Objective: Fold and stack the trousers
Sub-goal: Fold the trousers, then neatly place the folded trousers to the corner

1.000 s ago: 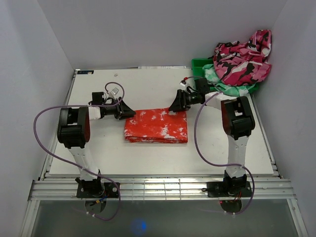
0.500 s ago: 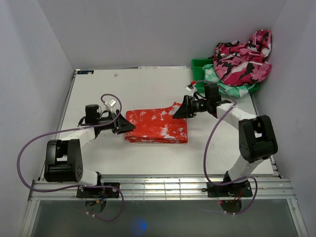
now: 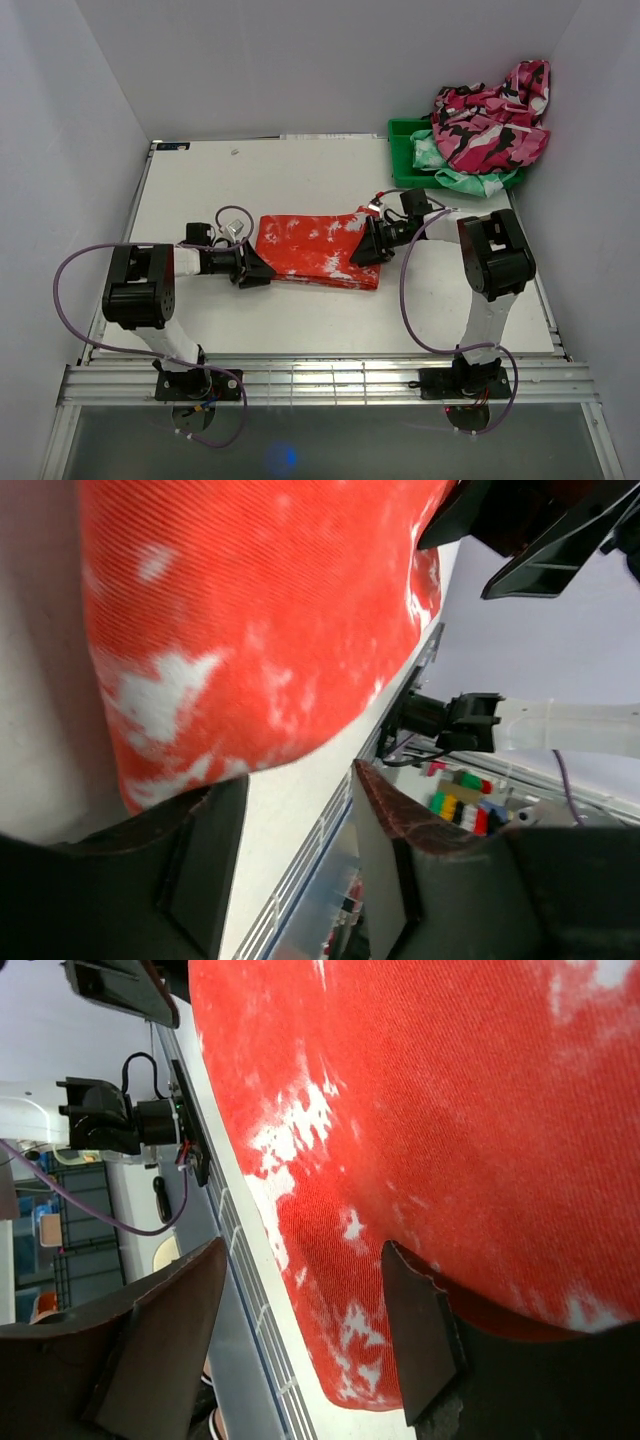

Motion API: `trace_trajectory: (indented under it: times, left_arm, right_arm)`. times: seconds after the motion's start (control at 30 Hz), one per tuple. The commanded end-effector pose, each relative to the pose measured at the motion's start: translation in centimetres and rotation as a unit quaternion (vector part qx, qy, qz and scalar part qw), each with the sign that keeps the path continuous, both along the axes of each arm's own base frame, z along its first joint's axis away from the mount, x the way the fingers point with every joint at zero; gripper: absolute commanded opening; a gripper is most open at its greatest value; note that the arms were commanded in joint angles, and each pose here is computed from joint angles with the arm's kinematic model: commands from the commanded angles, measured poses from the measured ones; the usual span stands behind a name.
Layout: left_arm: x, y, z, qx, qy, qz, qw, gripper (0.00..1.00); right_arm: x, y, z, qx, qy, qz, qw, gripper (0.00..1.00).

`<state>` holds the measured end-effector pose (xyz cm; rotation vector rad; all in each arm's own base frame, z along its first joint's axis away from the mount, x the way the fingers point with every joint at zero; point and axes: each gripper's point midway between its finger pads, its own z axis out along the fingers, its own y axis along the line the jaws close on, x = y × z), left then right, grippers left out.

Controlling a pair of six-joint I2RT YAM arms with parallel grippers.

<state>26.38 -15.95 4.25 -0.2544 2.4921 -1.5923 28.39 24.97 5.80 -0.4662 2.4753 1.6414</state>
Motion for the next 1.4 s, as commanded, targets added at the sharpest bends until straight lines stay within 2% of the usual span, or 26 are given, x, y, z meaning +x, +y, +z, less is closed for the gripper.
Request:
trace_trajectory:
  times: [0.0,0.07,0.13,0.17,0.2,0.23,0.27,0.33,0.37,0.43,0.47,0.5,0.57,0.6,0.63,0.7,0.77,1.0,1.03,1.2,1.3,1.37]
  left_arm:
    - [0.3,0.8,2.6,0.053,-0.097,-0.027,0.994,0.58]
    - [0.8,1.8,6.2,0.104,-0.159,-0.012,0.982,0.61]
    - [1.0,1.9,9.0,0.167,-0.227,-0.017,0.959,0.65]
    - [1.6,2.2,11.4,0.221,-0.288,-0.002,0.932,0.68]
    - [2.5,2.0,14.4,0.241,-0.338,0.004,0.910,0.71]
    - [2.4,1.7,15.8,0.255,-0.363,0.001,0.896,0.89]
    - [2.5,0.9,17.9,0.275,-0.408,-0.010,0.871,0.98]
    - [2.6,0.5,17.6,0.305,-0.402,-0.021,0.863,0.98]
    - [2.5,-0.3,17.5,0.310,-0.393,-0.024,0.865,0.98]
    - [3.7,-0.5,16.9,0.332,-0.377,-0.007,0.865,0.98]
    - [3.5,-1.8,16.8,0.328,-0.370,-0.004,0.869,0.98]
    - [4.5,-2.0,16.2,0.348,-0.366,0.010,0.863,0.98]
    - [4.7,-3.2,16.0,0.331,-0.365,0.010,0.870,0.98]
    - [5.3,-3.2,14.9,0.345,-0.348,0.016,0.872,0.98]
    - [5.4,-3.4,14.4,0.353,-0.343,0.015,0.870,0.98]
    - [4.7,-5.0,13.6,0.368,-0.348,-0.006,0.862,0.98]
    - [4.5,-6.0,12.7,0.392,-0.352,-0.009,0.850,0.98]
    - [4.9,-7.9,8.2,0.443,-0.282,0.024,0.850,0.98]
    - [5.0,-8.5,6.5,0.463,-0.274,0.022,0.843,0.98]
    - [5.8,-10.0,1.1,0.495,-0.209,0.010,0.844,0.98]
    - [5.7,-9.4,-3.2,0.513,-0.139,-0.006,0.847,0.98]
    - [6.6,-7.1,-5.0,0.522,-0.090,0.009,0.848,0.90]
  right_arm:
    - [1.6,-0.2,3.1,-0.015,-0.077,0.006,0.997,0.71]
    - [2.9,-0.1,6.0,-0.015,-0.121,0.005,0.993,0.74]
    - [3.0,-0.7,9.3,-0.020,-0.163,0.001,0.986,0.78]
    - [3.6,-1.1,10.7,-0.028,-0.190,-0.007,0.981,0.83]
    - [3.8,-1.9,12.6,-0.031,-0.220,-0.019,0.975,0.86]
    - [3.7,-2.6,13.2,-0.041,-0.227,-0.026,0.973,0.91]
    - [4.3,-4.1,14.2,-0.068,-0.266,-0.044,0.960,0.90]
    - [4.1,-6.0,13.9,-0.107,-0.281,-0.055,0.952,0.90]
    - [5.0,-8.2,13.2,-0.153,-0.299,-0.078,0.939,0.90]
    - [4.4,-11.2,12.0,-0.212,-0.302,-0.104,0.924,0.90]
    - [4.3,-13.3,12.6,-0.229,-0.314,-0.127,0.912,0.90]
    - [3.7,-14.5,11.9,-0.241,-0.308,-0.137,0.910,0.90]
    - [3.2,-17.7,12.8,-0.272,-0.322,-0.177,0.889,0.90]
    - [2.7,-18.5,12.6,-0.284,-0.327,-0.180,0.883,0.90]
    - [2.5,-19.2,12.9,-0.293,-0.338,-0.184,0.875,0.90]
    - [2.2,-21.2,13.8,-0.334,-0.371,-0.204,0.842,0.90]
    - [1.4,-22.1,12.7,-0.355,-0.371,-0.213,0.831,0.90]
    - [-0.1,-22.6,9.8,-0.373,-0.330,-0.215,0.840,0.90]
    - [0.1,-23.1,9.7,-0.384,-0.329,-0.210,0.837,0.90]
    - [0.7,-24.6,9.5,-0.420,-0.312,-0.181,0.833,0.90]
    - [1.4,-25.2,10.3,-0.435,-0.297,-0.161,0.835,0.90]
    - [1.6,-25.8,10.4,-0.444,-0.281,-0.151,0.837,0.90]
